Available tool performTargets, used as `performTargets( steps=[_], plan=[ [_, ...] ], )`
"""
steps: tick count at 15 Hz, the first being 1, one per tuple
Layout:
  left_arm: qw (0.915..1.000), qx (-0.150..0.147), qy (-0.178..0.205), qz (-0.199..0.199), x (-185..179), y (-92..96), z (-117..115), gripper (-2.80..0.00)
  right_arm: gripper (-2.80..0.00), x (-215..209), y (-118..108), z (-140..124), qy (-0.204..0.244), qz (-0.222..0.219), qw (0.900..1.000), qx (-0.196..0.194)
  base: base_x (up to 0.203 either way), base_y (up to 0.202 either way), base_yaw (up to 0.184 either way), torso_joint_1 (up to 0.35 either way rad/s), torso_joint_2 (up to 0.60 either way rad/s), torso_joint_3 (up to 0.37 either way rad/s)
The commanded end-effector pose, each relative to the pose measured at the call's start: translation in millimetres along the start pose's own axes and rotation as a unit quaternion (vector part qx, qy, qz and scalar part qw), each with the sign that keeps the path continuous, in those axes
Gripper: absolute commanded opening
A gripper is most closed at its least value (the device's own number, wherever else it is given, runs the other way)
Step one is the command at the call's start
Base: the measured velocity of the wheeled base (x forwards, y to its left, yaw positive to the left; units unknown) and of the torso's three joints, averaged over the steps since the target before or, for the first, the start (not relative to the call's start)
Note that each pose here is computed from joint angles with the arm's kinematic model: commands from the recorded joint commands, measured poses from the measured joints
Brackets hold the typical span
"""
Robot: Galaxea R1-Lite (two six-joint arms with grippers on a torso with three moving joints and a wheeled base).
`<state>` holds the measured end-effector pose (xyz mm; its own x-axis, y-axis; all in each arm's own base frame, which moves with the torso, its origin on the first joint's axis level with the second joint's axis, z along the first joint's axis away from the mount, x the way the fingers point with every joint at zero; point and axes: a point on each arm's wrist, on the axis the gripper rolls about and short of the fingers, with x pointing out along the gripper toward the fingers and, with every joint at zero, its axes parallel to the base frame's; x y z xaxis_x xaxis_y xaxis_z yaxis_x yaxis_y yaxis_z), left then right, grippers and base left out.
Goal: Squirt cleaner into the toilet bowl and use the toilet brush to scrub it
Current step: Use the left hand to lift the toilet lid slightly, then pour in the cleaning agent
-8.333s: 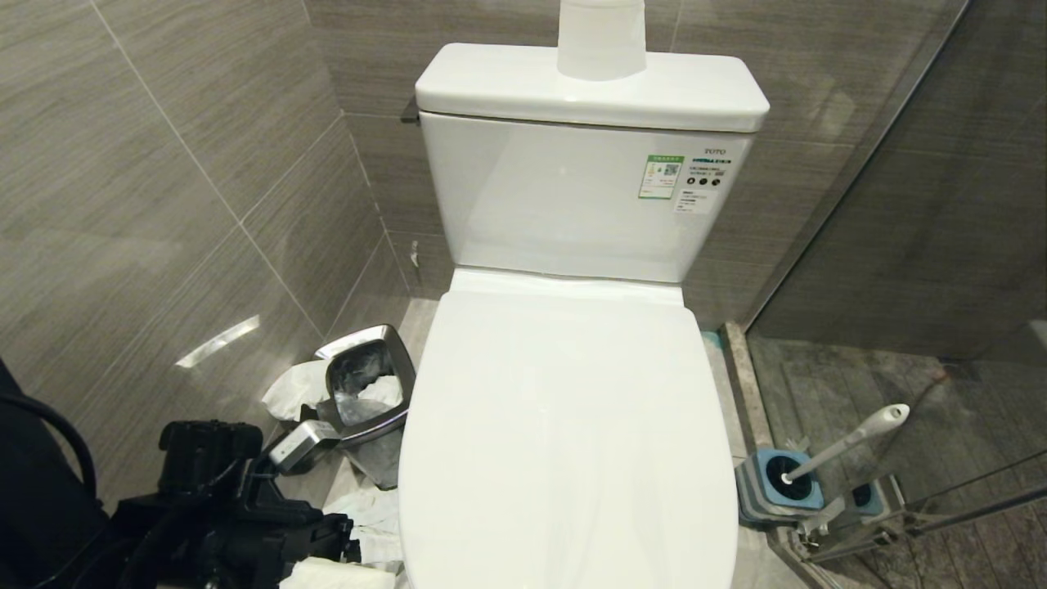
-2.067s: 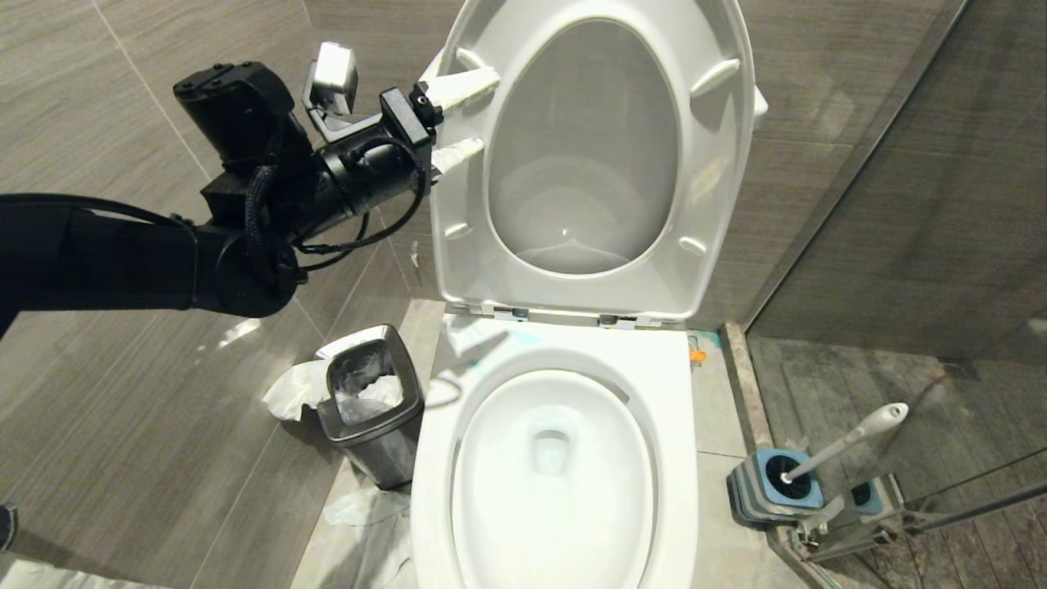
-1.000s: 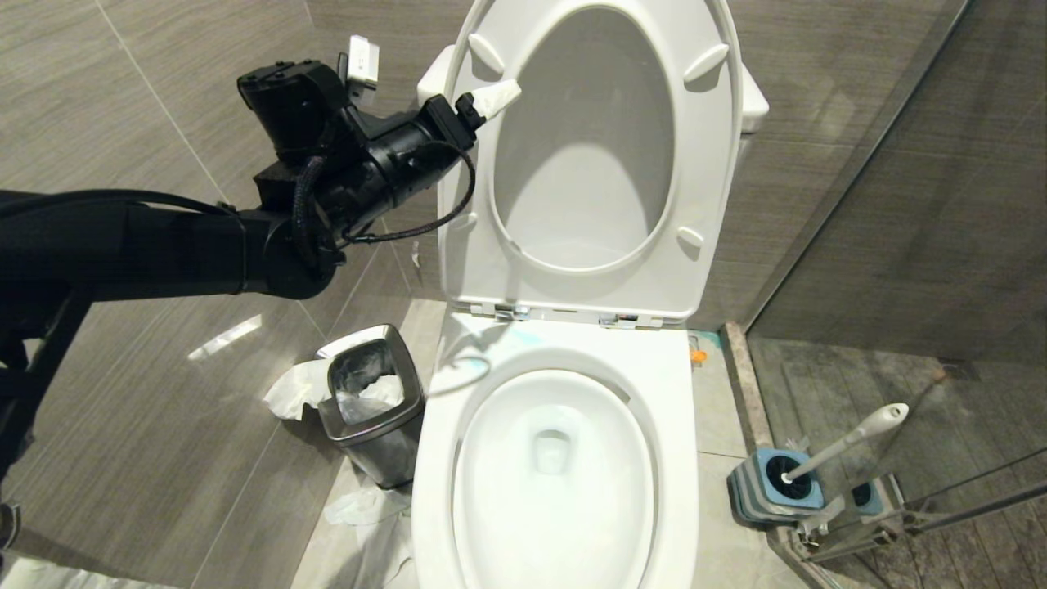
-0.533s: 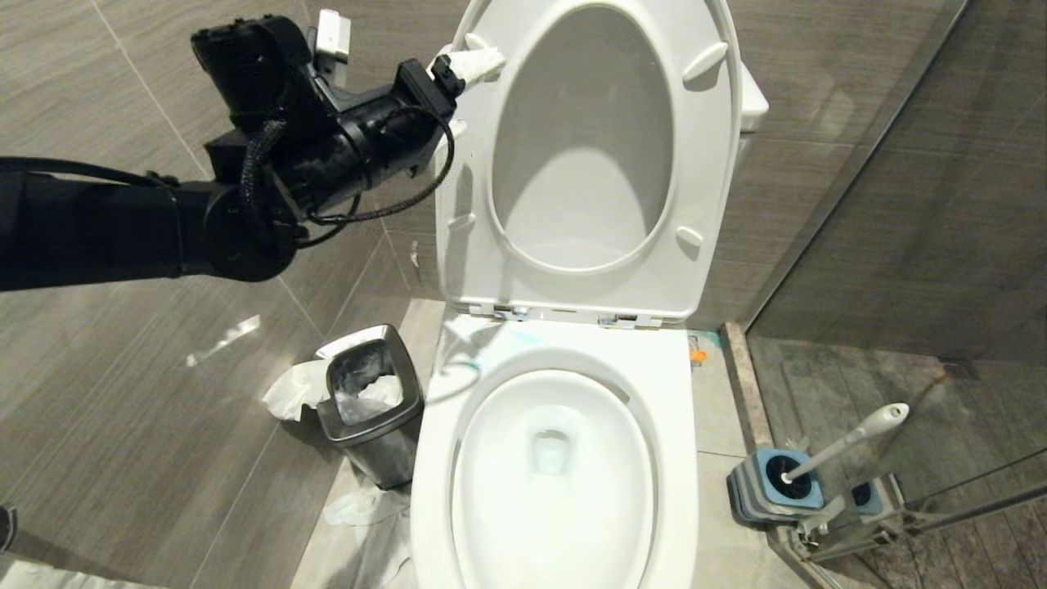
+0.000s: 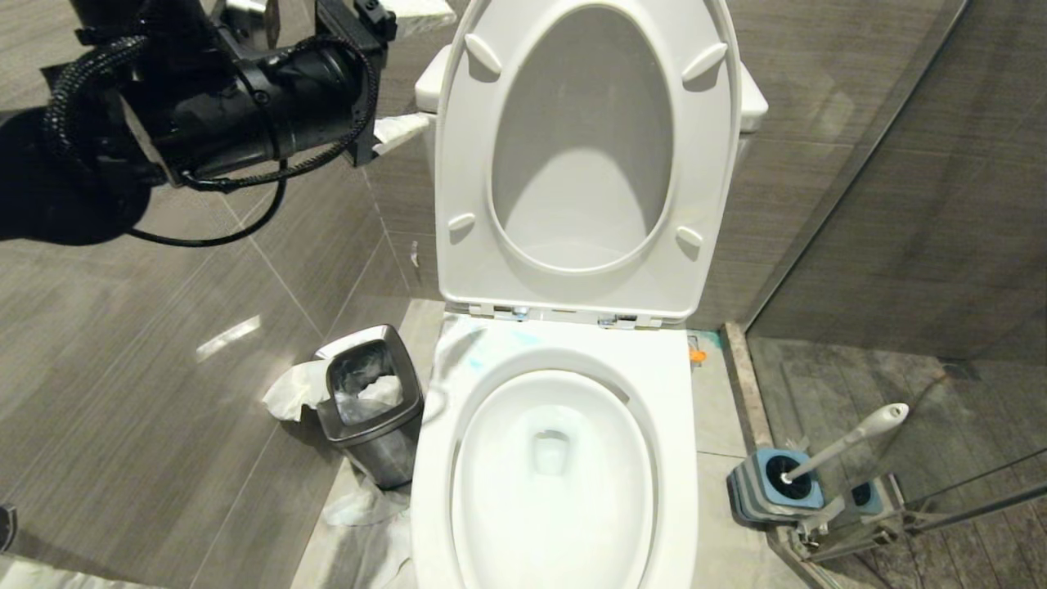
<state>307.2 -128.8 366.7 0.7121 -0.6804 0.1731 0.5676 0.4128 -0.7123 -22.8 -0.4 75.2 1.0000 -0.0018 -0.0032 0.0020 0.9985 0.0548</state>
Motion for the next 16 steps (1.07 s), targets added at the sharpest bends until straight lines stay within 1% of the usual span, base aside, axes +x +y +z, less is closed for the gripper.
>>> performTargets(
  steps=[1, 2, 3, 4, 5, 6, 7, 9, 10, 11, 13, 15, 16],
  plan=[
    [0.9970, 0.069, 0.015, 0.031, -24.2, -7.5, 3.9, 0.00, -2.80, -0.1, 0.0, 0.3, 0.000, 0.000, 1.000, 0.000, 0.000, 0.000, 0.000, 0.000, 0.00, 0.000],
    [0.9921, 0.115, 0.024, 0.045, -30.0, -4.1, 3.0, 0.00, -2.80, 0.0, 0.0, 0.0, 0.000, 0.000, 1.000, 0.000, 0.000, 0.000, 0.000, 0.000, 0.00, 0.000],
    [0.9840, 0.167, 0.029, 0.054, -35.1, -1.8, 3.3, 0.00, -2.80, 0.0, 0.0, 0.0, 0.000, 0.000, 1.000, 0.000, 0.000, 0.000, 0.000, 0.000, 0.00, 0.000],
    [0.9741, 0.216, 0.030, 0.058, -38.7, -1.6, 5.1, 0.00, -2.80, 0.0, 0.0, 0.0, 0.000, 0.000, 1.000, 0.000, 0.000, 0.000, 0.000, 0.000, 0.00, 0.000],
    [0.9622, 0.265, 0.027, 0.058, -41.6, -3.7, 7.9, 0.00, -2.80, 0.0, 0.0, 0.0, 0.000, 0.000, 1.000, 0.000, 0.000, 0.000, 0.000, 0.000, 0.00, 0.000],
    [0.9522, 0.299, 0.021, 0.059, -43.1, -6.9, 10.7, 0.00, -2.80, 0.0, 0.0, 0.1, 0.000, 0.000, 1.000, 0.000, 0.000, 0.000, 0.000, 0.000, 0.00, 0.000],
    [0.9396, 0.336, 0.009, 0.065, -45.0, -11.3, 14.2, 0.00, -2.80, 0.0, 0.0, 0.0, 0.000, 0.000, 1.000, 0.000, 0.000, 0.000, 0.000, 0.000, 0.00, 0.000],
    [0.9083, 0.409, -0.022, 0.084, -50.4, -21.6, 21.4, 0.00, -2.80, 0.0, 0.0, 0.0, 0.000, -0.001, 1.000, 0.000, 0.000, 0.000, 0.000, 0.000, 0.00, 0.000],
    [0.8929, 0.440, -0.036, 0.090, -53.1, -27.2, 24.2, 0.00, -2.80, 0.0, 0.0, 0.0, 0.000, 0.000, 1.000, 0.000, 0.000, 0.000, 0.000, 0.000, 0.00, 0.000],
    [0.8821, 0.459, -0.049, 0.096, -57.4, -33.3, 26.5, 0.00, -2.80, 0.0, 0.0, 0.0, 0.000, 0.000, 1.000, 0.000, 0.000, 0.000, 0.000, 0.000, 0.00, 0.000],
    [0.8673, 0.480, -0.063, 0.115, -63.0, -39.2, 28.3, 0.00, -2.80, 0.0, 0.0, 0.0, 0.000, -0.001, 1.000, 0.000, 0.000, 0.000, 0.000, 0.000, 0.00, 0.000],
    [0.8605, 0.490, -0.072, 0.119, -66.6, -43.8, 30.8, 0.00, -2.80, 0.0, 0.0, 0.0, 0.000, 0.000, 1.000, 0.000, 0.000, 0.000, 0.000, 0.000, 0.00, 0.000],
    [0.8594, 0.491, -0.074, 0.119, -69.3, -46.1, 31.0, 0.00, -2.80, 0.0, 0.0, 0.0, 0.000, 0.000, 1.000, 0.000, 0.000, 0.000, 0.000, 0.000, 0.00, 0.000]
  ],
)
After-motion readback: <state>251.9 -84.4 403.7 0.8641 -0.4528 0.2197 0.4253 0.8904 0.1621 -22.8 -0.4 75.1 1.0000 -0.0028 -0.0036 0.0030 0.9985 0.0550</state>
